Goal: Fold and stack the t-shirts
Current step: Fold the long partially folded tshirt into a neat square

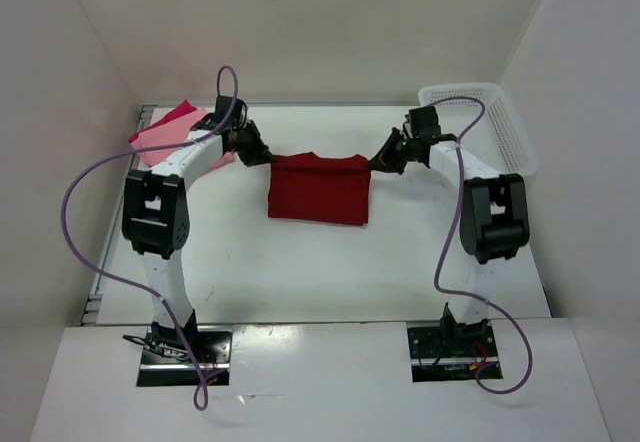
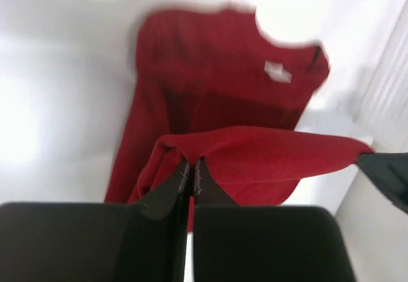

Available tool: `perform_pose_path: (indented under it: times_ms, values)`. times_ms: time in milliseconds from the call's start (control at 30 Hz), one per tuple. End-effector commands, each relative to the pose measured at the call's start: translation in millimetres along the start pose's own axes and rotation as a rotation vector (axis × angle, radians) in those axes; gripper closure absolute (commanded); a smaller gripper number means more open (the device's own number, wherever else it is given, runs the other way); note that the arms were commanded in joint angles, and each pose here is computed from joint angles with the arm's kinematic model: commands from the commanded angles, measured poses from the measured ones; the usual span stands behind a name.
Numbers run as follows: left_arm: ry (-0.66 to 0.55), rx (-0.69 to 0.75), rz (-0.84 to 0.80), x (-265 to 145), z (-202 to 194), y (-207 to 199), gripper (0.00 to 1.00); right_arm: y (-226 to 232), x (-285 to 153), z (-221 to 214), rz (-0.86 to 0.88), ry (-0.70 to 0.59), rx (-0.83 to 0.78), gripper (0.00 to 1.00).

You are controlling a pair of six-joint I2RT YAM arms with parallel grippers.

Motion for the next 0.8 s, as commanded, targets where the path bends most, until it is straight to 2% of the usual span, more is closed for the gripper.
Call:
perform_pose_path:
  times_ms: [0,100,200,233,300,367,400,433,500,600,667,700,733,767]
  values:
    - [-0.152,0.006,-0.006,14,41,-14,0.98,-2,19,35,0.012,-0.054,-0.049,1.0]
    - [-0.215,-0.007,-0.019,27,58,-19,0.94,4,37,58,0.007,-0.071,-0.069,1.0]
    - [-0.243,-0.013,-0.019,44,75,-22,0.92,3,60,76,-0.003,-0.092,-0.073,0.98]
    - [-0.221,-0.027,0.027,62,74,-12,0.91,2,66,78,0.0,-0.069,-0.066,0.98]
    - [-0.224,-0.059,0.031,70,82,-9,0.81,3,82,89,0.004,-0.059,-0.053,0.9]
    - [-0.229,-0.082,0.015,77,87,-5,0.63,15,82,95,0.021,-0.083,-0.075,0.75]
    - [-0.246,-0.094,0.009,73,91,-2,0.58,18,81,97,0.028,-0.09,-0.08,0.62]
    - [-0.296,-0.1,-0.022,59,102,-7,0.52,20,80,99,0.034,-0.098,-0.095,0.57]
    - [-0.321,-0.088,-0.055,39,101,-16,0.38,37,66,99,0.052,-0.121,-0.132,0.47]
    - [-0.334,-0.037,-0.088,19,93,-21,0.37,60,46,91,0.065,-0.157,-0.198,0.42]
    - [-0.294,0.023,-0.105,22,72,-31,0.43,63,47,75,0.055,-0.147,-0.221,0.44]
    - [-0.293,0.034,-0.116,24,64,-34,0.43,66,46,68,0.058,-0.137,-0.228,0.52]
    - [-0.238,0.039,-0.116,37,45,-29,0.44,66,50,61,0.061,-0.114,-0.232,0.72]
    - [-0.221,0.031,-0.129,40,41,-27,0.44,66,53,53,0.069,-0.085,-0.235,0.82]
Point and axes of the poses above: each gripper's point midway between its finger pads, its own x axis out along the fingers, its own y axis along the line the jaws close on, z = x × y, the point moved 9 cm from there along -x, back along the fingers, and after that the axes turned 4 degrees about x, right-handed, at the moved point
